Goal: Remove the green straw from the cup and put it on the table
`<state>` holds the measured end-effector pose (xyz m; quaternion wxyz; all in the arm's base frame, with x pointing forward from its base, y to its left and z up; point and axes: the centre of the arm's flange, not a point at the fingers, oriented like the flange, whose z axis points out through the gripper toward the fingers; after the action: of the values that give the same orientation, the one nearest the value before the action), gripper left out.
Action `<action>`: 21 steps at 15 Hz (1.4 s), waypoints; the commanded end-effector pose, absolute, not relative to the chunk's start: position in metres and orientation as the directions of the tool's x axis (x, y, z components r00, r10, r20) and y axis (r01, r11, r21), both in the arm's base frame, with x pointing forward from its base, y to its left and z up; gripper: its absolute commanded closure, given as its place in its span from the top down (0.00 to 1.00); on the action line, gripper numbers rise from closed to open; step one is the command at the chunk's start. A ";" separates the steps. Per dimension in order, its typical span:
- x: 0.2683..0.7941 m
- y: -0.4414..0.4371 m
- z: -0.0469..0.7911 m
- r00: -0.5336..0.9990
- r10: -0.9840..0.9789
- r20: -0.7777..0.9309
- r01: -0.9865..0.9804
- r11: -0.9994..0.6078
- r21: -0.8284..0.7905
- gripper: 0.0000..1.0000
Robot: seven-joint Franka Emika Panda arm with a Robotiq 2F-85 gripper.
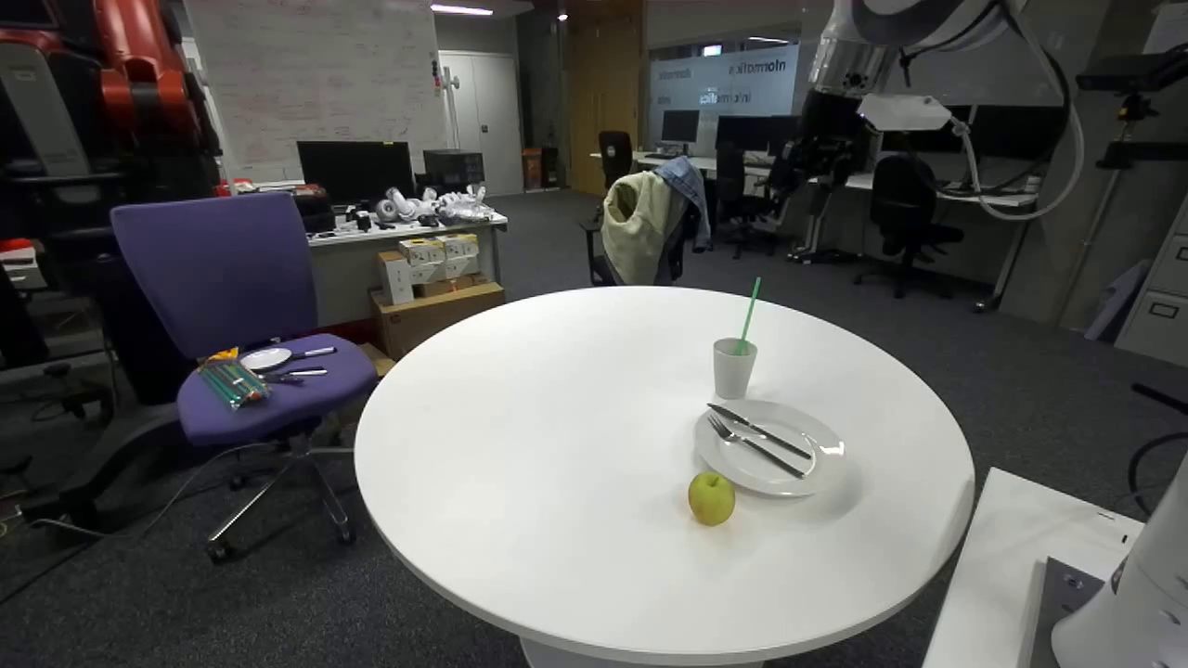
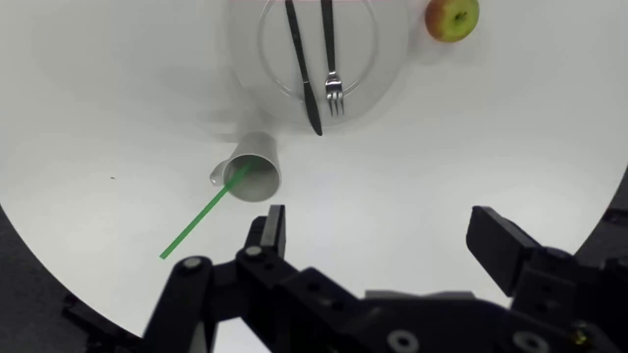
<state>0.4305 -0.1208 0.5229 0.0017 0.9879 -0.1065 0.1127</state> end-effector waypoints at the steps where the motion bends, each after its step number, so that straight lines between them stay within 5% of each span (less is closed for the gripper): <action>1: 0.486 -0.140 0.510 0.888 -0.381 0.258 -0.397 -0.918 0.013 1.00; 2: 0.455 -0.132 0.510 0.922 -0.307 0.237 -0.312 -0.950 -0.015 1.00; 13: 0.480 -0.144 0.498 0.877 -0.388 0.284 -0.405 -0.914 0.000 1.00; 21: 0.561 -0.179 0.446 0.579 -0.691 0.434 -0.724 -0.680 -0.116 1.00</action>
<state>0.5204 -0.1709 0.4678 0.0215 0.9174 -0.3340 0.2156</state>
